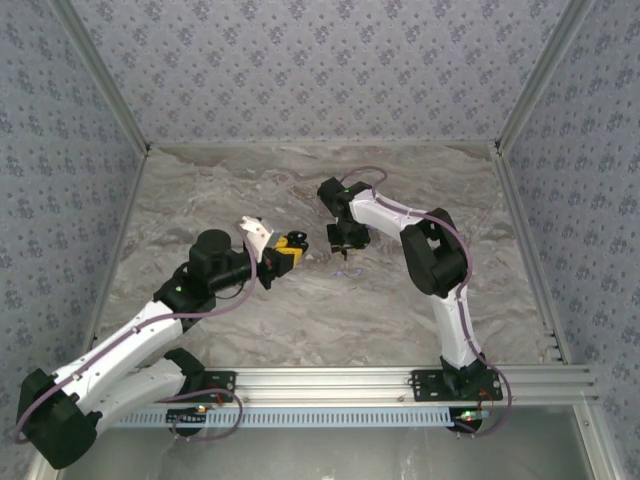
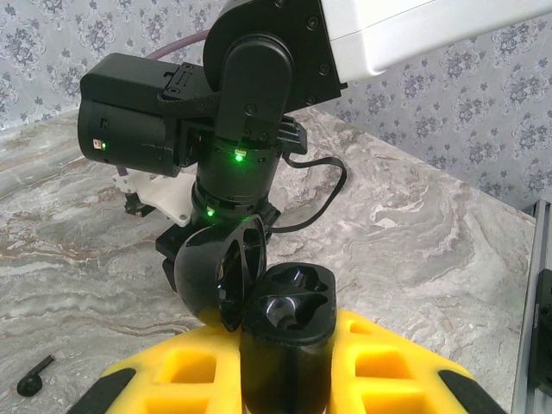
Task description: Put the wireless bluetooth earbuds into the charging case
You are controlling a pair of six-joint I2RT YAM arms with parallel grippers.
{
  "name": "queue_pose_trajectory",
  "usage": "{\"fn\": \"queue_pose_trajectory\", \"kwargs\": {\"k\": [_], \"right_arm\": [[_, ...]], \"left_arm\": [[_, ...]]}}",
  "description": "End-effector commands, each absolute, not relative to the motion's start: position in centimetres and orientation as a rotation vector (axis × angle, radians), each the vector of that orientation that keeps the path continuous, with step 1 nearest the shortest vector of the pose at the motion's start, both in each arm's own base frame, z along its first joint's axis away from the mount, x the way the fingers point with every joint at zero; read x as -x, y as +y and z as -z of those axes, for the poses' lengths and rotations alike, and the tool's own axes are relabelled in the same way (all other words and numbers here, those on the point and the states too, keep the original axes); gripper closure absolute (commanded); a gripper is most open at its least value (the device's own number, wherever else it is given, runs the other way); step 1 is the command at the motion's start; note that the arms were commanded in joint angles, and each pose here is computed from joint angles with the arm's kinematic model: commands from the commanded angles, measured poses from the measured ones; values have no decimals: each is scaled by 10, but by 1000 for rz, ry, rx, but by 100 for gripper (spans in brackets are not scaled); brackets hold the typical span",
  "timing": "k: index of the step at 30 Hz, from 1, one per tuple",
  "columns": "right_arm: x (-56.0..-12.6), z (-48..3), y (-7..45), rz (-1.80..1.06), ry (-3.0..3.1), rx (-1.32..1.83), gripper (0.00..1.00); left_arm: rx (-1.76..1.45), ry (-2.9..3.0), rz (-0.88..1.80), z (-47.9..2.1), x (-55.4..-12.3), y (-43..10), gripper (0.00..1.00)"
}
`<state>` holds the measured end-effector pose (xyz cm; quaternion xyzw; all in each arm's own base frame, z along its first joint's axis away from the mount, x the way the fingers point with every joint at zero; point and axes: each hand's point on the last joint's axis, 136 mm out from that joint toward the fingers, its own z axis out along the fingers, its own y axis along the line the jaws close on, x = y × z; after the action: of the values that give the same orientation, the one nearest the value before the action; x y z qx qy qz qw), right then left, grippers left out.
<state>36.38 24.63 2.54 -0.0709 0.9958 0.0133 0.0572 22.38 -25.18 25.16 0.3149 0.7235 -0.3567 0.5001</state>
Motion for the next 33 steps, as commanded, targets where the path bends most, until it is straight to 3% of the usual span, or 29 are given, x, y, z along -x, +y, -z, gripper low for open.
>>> {"fn": "queue_pose_trajectory", "kwargs": {"k": [1, 12, 24, 33], "right_arm": [[-361, -27, 248, -60, 3032, 171, 63], [-358, -20, 248, 13, 3044, 188, 65], [-355, -8, 248, 57, 3067, 207, 76], [-361, -28, 246, -17, 2990, 203, 79]], "left_arm": [[-757, 1701, 873, -268, -222, -252, 81], [-754, 1697, 871, -269, -221, -251, 81], [-752, 1694, 875, -270, -219, -250, 81], [-727, 1730, 862, -262, -225, -250, 81]]}}
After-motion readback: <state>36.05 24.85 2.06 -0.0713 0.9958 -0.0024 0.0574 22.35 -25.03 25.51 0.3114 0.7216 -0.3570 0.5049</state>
